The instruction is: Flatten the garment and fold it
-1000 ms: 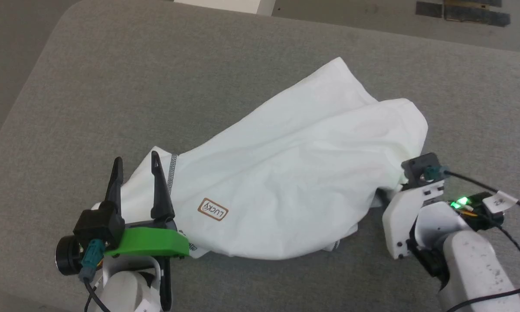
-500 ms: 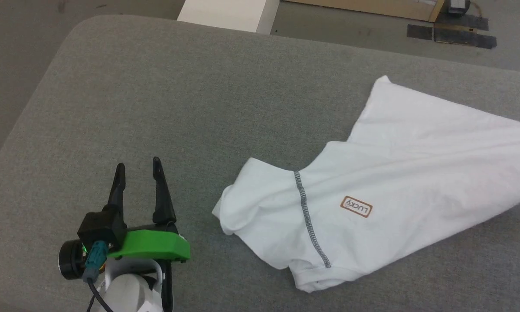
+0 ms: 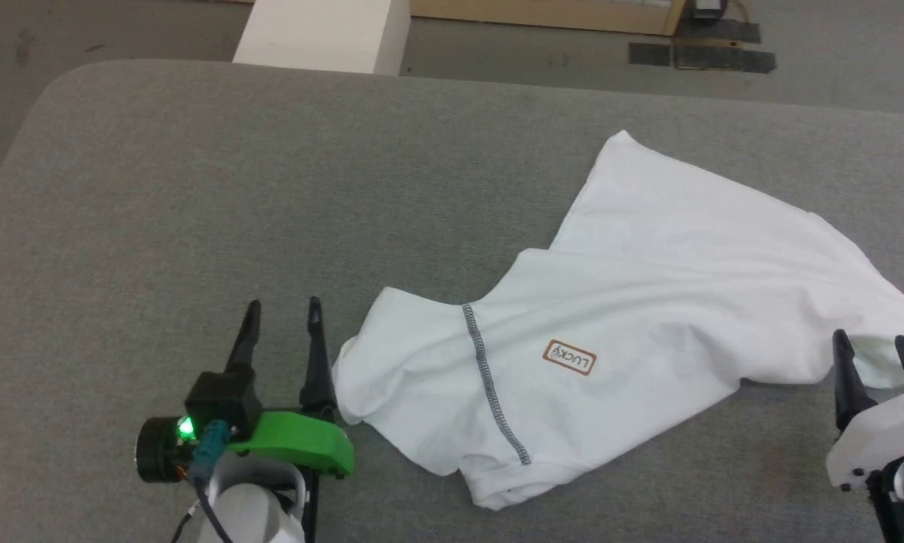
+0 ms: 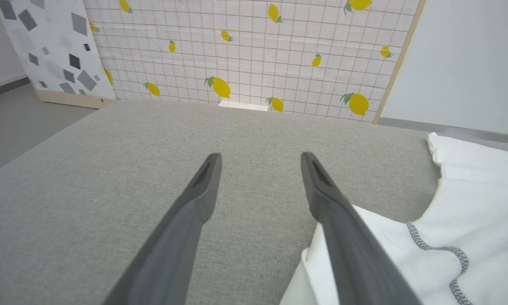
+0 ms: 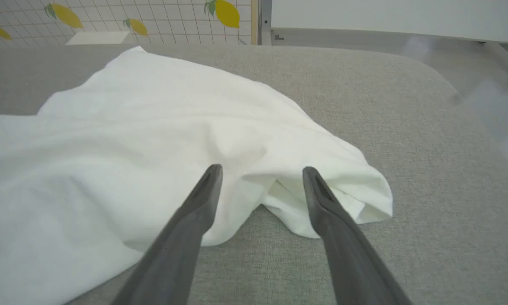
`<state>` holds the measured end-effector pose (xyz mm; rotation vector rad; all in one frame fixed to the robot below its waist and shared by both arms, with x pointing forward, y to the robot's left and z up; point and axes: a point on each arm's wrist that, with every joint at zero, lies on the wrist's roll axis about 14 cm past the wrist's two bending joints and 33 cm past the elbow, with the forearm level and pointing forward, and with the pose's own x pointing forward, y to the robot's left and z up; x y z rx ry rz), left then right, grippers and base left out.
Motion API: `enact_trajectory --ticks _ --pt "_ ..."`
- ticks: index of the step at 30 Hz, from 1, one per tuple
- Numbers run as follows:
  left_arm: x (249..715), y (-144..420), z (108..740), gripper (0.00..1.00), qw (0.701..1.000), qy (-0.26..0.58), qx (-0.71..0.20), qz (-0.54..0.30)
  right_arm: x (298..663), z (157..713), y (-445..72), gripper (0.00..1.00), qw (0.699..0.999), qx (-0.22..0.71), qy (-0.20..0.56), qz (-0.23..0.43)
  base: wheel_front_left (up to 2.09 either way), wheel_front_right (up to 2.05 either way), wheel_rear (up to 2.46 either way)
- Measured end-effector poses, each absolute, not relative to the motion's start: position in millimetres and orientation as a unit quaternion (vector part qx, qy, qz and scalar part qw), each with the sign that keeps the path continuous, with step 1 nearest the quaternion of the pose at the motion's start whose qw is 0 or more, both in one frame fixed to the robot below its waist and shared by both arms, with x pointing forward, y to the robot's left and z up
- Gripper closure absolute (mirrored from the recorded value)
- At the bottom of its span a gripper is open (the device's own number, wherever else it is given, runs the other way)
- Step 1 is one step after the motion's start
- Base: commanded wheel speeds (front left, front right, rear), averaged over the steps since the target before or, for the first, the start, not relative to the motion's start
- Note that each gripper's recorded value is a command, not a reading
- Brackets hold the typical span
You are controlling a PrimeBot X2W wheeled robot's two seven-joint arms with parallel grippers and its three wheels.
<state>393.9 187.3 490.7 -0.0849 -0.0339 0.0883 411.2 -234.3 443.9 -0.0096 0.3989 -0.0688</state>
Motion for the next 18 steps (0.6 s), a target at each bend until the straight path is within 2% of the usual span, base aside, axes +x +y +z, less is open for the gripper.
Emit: enact_trajectory --ticks 4,7,14,18 --pt "409 146 480 0.00 0.999 0.008 -0.031 -0.036 402 467 -218 0.00 0.993 0.016 0.113 -0.015 0.00 0.00 0.00" --pt "426 111 481 0.00 0.994 0.025 -0.021 -0.100 394 476 -207 0.00 0.997 0.029 0.077 -0.003 0.00 0.00 0.00" --pt "460 29 479 0.00 0.967 0.079 0.035 -0.238 375 477 -201 0.00 0.997 0.039 0.060 0.000 0.00 0.00 0.00" --pt "477 8 462 0.00 0.953 0.138 0.062 -0.263 372 481 -207 0.00 0.998 0.043 0.049 -0.010 0.00 0.00 0.00"
